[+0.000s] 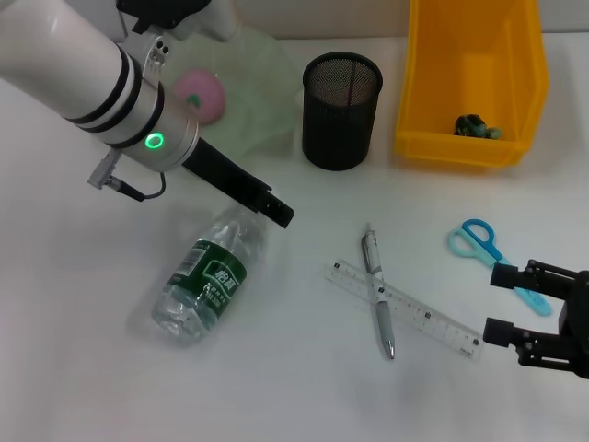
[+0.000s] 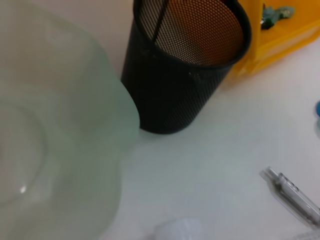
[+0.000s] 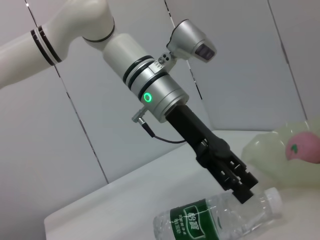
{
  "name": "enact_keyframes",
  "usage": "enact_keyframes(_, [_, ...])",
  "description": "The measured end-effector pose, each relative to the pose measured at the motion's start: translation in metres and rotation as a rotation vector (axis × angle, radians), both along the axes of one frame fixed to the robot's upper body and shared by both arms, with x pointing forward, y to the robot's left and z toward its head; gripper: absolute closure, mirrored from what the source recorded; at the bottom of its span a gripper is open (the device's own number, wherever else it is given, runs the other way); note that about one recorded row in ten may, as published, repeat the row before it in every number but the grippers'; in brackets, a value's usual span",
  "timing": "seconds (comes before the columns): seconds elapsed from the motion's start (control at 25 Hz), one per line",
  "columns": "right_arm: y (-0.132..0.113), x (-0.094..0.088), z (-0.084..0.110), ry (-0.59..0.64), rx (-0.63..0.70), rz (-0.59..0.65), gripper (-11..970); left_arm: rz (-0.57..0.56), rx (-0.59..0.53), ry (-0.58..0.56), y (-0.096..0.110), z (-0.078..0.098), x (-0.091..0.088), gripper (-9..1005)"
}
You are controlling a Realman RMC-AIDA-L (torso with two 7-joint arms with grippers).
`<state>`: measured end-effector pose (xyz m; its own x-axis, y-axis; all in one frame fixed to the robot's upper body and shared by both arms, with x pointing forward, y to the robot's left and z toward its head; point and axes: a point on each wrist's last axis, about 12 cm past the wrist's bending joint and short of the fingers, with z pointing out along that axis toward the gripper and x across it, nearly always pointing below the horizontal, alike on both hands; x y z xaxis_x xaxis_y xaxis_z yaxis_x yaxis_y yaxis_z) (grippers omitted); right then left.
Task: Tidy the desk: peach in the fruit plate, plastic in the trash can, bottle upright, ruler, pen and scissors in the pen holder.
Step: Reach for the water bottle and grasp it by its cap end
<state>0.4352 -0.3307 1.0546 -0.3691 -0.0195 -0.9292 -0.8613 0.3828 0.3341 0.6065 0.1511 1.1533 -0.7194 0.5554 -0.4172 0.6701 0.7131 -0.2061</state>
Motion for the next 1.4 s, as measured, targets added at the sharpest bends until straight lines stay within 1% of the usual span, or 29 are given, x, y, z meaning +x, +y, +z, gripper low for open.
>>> enact_keyframes(0.2, [0.000,-0.001,0.000,0.000,0.002,0.002,162,0.019,0.004,-0.010,0.001,-0.008,0.002,230])
enact_keyframes(0.28, [0.000,-0.001,0.000,0.002,0.001,0.000,162,0.025,0.014,-0.016,-0.001,-0.014,0.003,231])
enact_keyframes(0.36, [0.000,-0.001,0.000,0.002,0.001,-0.001,162,0.024,0.020,-0.025,-0.003,-0.016,0.004,231])
enact_keyframes(0.68, [-0.001,-0.002,0.000,0.001,0.007,0.000,163,0.018,0.040,-0.056,-0.011,-0.022,0.005,234])
enact_keyframes(1.12, [0.000,-0.001,0.001,-0.002,0.008,0.003,163,0.013,0.059,-0.063,-0.012,-0.028,0.004,238])
enact_keyframes(1.36, [0.000,-0.001,0.001,-0.004,0.008,0.005,162,0.005,0.074,-0.086,-0.015,-0.030,0.005,240])
enact_keyframes(1.4, [0.000,-0.001,0.001,-0.004,0.008,0.005,162,0.001,0.076,-0.088,-0.016,-0.030,0.004,284])
